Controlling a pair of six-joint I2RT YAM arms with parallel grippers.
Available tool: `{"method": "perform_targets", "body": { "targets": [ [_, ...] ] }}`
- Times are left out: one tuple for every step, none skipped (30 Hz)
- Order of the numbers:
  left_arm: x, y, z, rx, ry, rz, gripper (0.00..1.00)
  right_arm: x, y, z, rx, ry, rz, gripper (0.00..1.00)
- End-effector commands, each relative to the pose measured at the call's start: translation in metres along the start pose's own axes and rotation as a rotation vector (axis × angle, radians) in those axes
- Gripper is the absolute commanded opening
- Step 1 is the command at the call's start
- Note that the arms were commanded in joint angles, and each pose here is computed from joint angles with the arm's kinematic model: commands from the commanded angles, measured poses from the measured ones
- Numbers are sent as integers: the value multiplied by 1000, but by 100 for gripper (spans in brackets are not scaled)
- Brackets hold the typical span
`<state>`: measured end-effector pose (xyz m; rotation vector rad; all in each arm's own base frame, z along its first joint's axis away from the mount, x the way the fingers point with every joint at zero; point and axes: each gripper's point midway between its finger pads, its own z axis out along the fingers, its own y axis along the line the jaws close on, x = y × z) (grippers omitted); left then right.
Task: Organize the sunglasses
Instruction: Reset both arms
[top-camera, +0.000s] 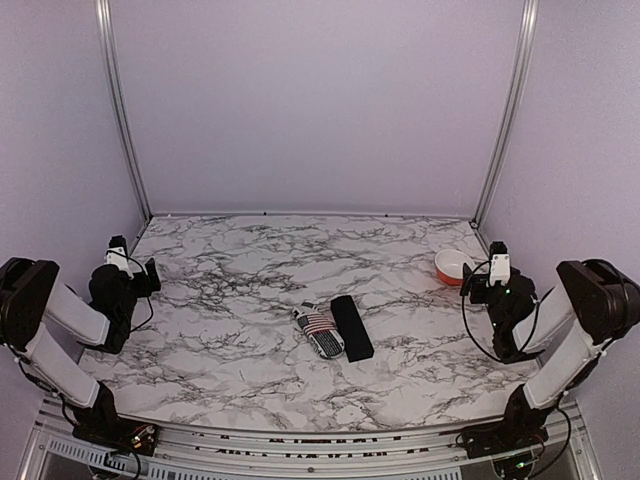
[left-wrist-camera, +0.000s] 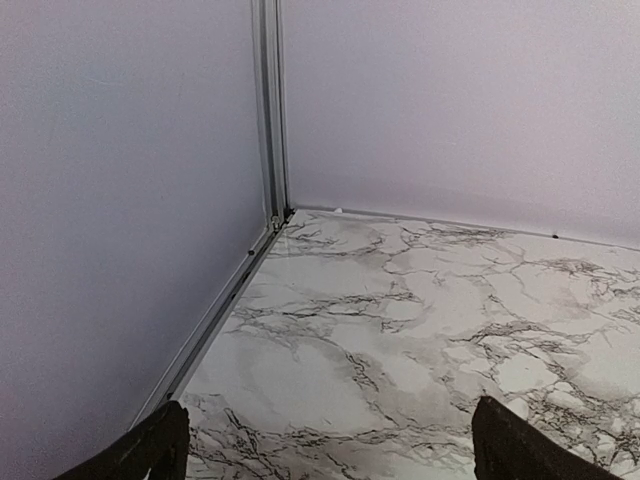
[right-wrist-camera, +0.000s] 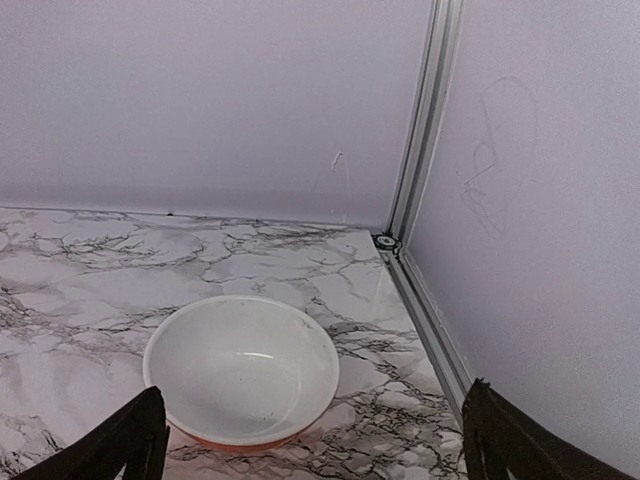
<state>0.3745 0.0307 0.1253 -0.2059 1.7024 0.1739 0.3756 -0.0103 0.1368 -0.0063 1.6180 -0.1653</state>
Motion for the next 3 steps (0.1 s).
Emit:
{"method": "perform_targets", "body": {
  "targets": [
    [-2,1,-1,1,-15,-15,99,-10,-2,4,3,-36,14,100],
    [-1,1,-1,1,-14,-14,99,-10,-2,4,3,-36,14,100],
    [-2,1,-1,1,-14,-14,99,-10,-2,4,3,-36,14,100]
  ]
}}
